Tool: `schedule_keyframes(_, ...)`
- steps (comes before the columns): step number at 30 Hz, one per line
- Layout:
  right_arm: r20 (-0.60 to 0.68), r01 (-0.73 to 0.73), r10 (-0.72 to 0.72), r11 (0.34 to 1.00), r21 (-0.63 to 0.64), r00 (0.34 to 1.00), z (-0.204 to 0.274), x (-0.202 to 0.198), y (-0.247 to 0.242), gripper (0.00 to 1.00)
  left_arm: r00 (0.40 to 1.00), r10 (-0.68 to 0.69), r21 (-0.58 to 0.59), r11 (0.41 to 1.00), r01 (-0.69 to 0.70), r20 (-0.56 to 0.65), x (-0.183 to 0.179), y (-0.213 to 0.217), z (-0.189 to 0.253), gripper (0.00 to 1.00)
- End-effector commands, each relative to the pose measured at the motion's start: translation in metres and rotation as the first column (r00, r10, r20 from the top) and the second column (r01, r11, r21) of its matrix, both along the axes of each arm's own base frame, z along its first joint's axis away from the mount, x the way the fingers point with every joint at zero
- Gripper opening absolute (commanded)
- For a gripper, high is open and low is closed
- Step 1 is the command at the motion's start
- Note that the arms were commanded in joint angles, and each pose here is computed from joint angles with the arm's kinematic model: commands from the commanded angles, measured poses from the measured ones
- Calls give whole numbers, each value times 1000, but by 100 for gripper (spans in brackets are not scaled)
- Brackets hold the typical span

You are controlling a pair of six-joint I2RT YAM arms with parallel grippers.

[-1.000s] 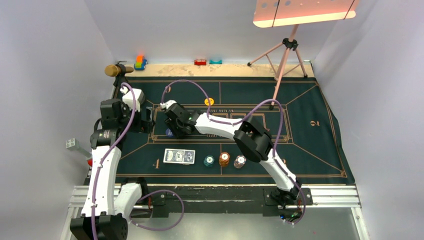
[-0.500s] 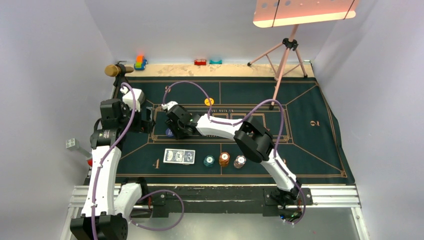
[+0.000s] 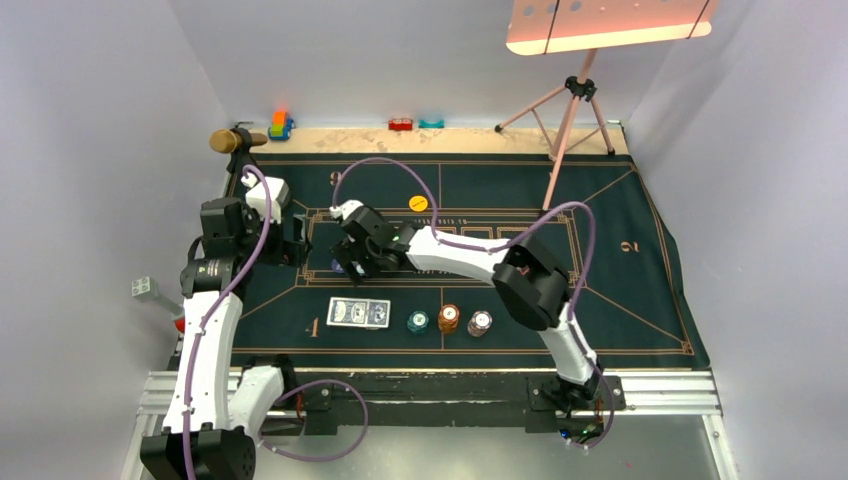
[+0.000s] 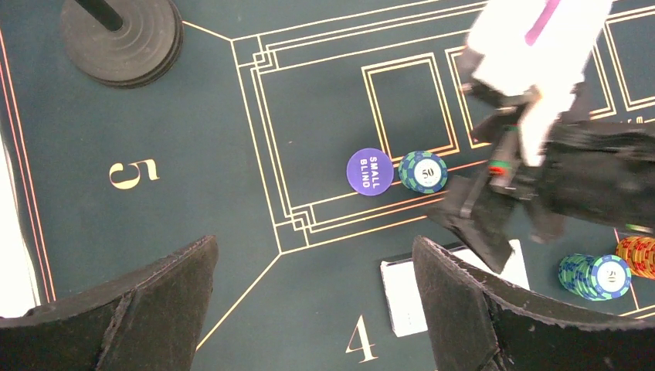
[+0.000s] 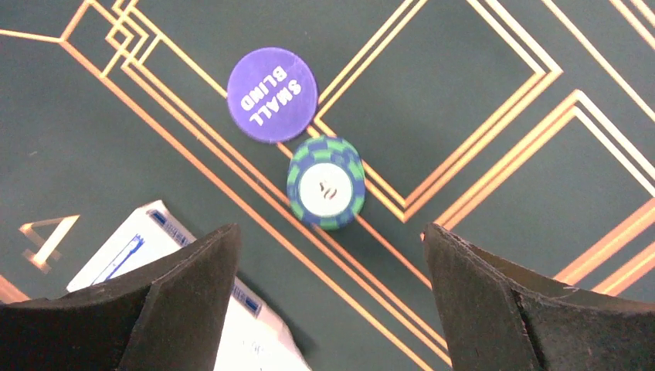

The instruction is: Distribute texas hold em gaming equipment

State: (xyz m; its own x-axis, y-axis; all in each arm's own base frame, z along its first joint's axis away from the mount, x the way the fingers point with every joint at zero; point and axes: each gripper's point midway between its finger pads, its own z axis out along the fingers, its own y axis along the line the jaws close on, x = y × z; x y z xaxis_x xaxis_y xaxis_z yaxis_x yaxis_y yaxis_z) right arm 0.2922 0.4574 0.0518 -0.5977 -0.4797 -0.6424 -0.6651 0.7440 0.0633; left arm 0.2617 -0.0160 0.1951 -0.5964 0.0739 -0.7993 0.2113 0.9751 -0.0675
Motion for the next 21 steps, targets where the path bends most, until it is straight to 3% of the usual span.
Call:
schedule_keyframes(1, 99, -17, 8, 995, 94, 995, 79, -4, -16, 92, 999, 1, -10, 1000, -1, 36, 6, 0, 8, 100)
schedule_keyframes(12, 3, -148, 148, 989, 22, 989, 56, -100, -80, 97, 999, -17, 1, 1000, 17, 34, 5, -1, 6, 100)
schedule_keyframes(21, -63, -152, 149, 988, -37, 987, 18, -129, -99, 98, 999, -22, 2, 1000, 22, 32, 4, -1, 6, 100)
